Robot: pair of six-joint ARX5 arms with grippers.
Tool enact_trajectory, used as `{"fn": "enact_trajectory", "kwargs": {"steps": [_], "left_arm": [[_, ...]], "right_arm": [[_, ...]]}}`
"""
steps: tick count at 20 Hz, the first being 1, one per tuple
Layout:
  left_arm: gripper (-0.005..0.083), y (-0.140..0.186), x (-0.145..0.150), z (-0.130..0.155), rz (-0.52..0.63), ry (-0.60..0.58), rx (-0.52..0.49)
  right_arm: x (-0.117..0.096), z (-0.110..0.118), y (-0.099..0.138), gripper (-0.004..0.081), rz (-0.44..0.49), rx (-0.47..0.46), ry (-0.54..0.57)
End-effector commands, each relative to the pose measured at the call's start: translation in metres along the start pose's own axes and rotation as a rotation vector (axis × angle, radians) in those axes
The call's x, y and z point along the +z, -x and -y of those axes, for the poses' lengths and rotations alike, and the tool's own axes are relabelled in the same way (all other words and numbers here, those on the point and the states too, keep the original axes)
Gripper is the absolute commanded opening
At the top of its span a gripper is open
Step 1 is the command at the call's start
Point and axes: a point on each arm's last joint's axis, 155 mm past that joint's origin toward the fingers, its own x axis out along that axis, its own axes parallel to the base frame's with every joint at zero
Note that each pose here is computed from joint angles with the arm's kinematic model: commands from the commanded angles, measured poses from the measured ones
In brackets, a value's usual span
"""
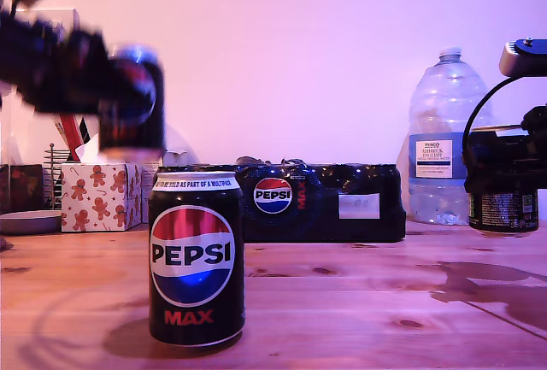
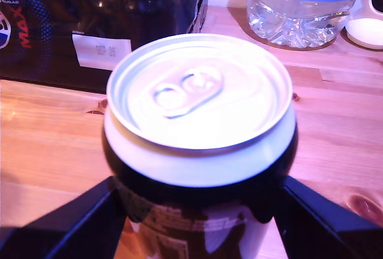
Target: Stack up the Pepsi cans on top of each other
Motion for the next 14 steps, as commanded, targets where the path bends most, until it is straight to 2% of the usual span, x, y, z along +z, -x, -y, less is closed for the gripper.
{"fn": "enact_trajectory", "kwargs": {"steps": [1, 11, 14], "left_arm": [[0.0389, 0.010, 0.022, 0.012, 0.050, -0.045, -0.014], [0.0389, 0.039, 0.028, 0.061, 0.009, -0.055, -0.087], [0.0389, 0.043, 0.024, 0.080, -0.009, -0.043, -0.152]], "right_arm": [[0.028, -0.001, 0.003, 0.0367, 0.085, 0.001, 0.002], [0.032, -0.009, 0.004, 0.0367, 0.099, 0.021, 0.004], [0.033, -0.011, 0.004, 0.0367, 0.106, 0.024, 0.002]]}}
